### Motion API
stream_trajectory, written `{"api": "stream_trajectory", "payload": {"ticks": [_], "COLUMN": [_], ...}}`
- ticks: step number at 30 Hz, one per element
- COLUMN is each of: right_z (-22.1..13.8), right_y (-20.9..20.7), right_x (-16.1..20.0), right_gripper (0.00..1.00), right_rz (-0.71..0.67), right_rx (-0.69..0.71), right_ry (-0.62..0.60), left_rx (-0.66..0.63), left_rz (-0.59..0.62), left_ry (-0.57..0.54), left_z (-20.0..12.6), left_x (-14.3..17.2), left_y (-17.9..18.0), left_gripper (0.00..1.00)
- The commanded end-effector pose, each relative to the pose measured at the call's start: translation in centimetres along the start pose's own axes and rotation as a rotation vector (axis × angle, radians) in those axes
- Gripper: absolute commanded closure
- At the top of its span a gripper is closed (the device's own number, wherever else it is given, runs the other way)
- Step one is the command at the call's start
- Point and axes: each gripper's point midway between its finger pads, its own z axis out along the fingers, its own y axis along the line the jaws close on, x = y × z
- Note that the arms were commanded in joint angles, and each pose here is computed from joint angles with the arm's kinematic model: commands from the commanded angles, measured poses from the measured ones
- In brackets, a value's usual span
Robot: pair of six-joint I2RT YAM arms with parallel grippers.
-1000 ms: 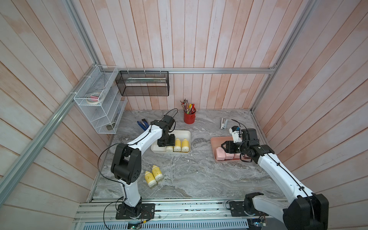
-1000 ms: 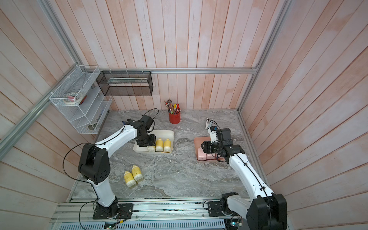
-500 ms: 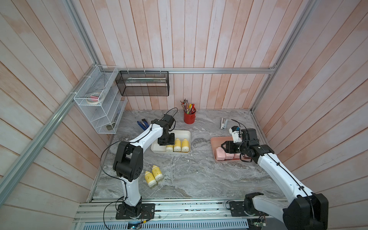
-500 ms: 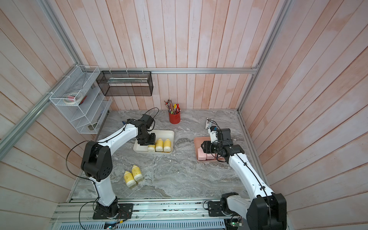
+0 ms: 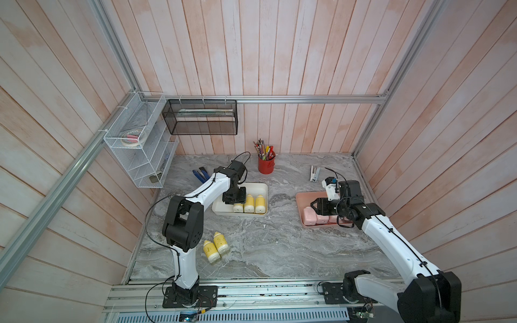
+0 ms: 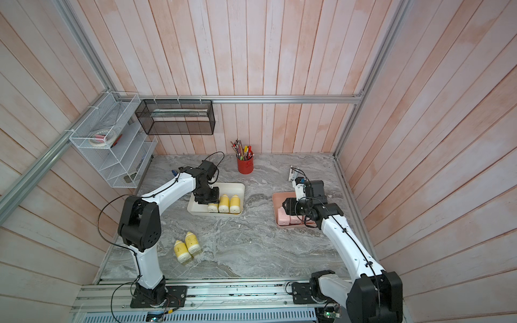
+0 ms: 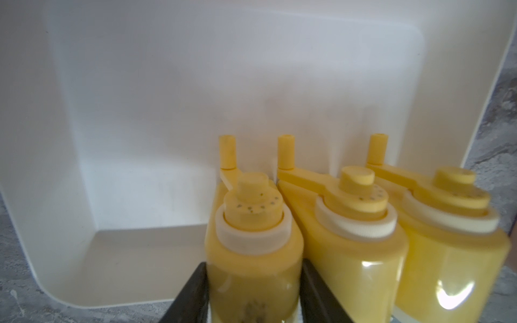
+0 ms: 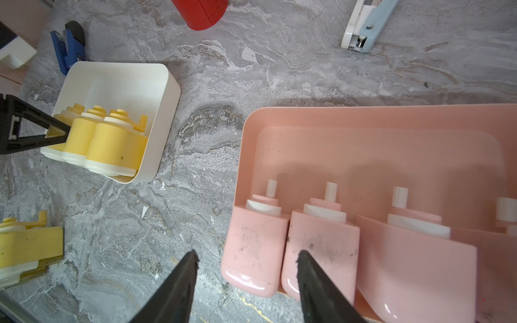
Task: Place the pencil sharpeners by color into the storage box
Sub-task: Place the pencil sharpener in the storage box.
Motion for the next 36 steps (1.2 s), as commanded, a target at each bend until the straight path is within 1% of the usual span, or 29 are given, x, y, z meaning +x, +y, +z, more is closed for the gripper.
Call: {"api": "stream_trajectory", "payload": {"ticks": [1, 10, 18, 24, 26, 32, 36], "right_z": [0.3, 0.3, 0.5, 0.4, 0.4, 0.5, 0.5], "right_y": [-0.2, -0.2, -0.3, -0.3, -0.3, -0.3, -0.2], "right_x": [0.3, 0.4, 0.5, 0.5, 0.5, 0.5, 0.5], "right_gripper": [0.40, 0.40, 0.40, 0.41, 0.40, 0.40, 0.40], "right_rz": [-0.008, -0.008, -0.005, -0.005, -0.006, -0.005, -0.008], "right_rx": [0.004, 0.004, 0.004, 0.004, 0.003, 0.002, 0.002], "right_ry": [0.012, 0.014, 0.019, 0.017, 0.017, 0.018, 0.018], "left_rx": [-0.007, -0.009, -0.007, 0.003, 0.005, 0.001, -0.005], "left_rz": [0.008, 0.004, -0.003, -0.014, -0.014, -0.017, -0.016], "left_ry": [-0.012, -0.038, -0.032, -0.004, 0.002, 0.005, -0.004], "left_z": [0.1, -1.0, -0.5, 0.7, 0.9, 1.1, 0.7], "left_x": [-1.0, -1.6, -1.0, -0.1, 0.1, 0.2, -0.2], "left_y": [0.2, 0.1, 0.3, 0.4, 0.4, 0.4, 0.4], "left_gripper": [0.52, 0.52, 0.52, 0.52, 0.50, 0.40, 0.37]}}
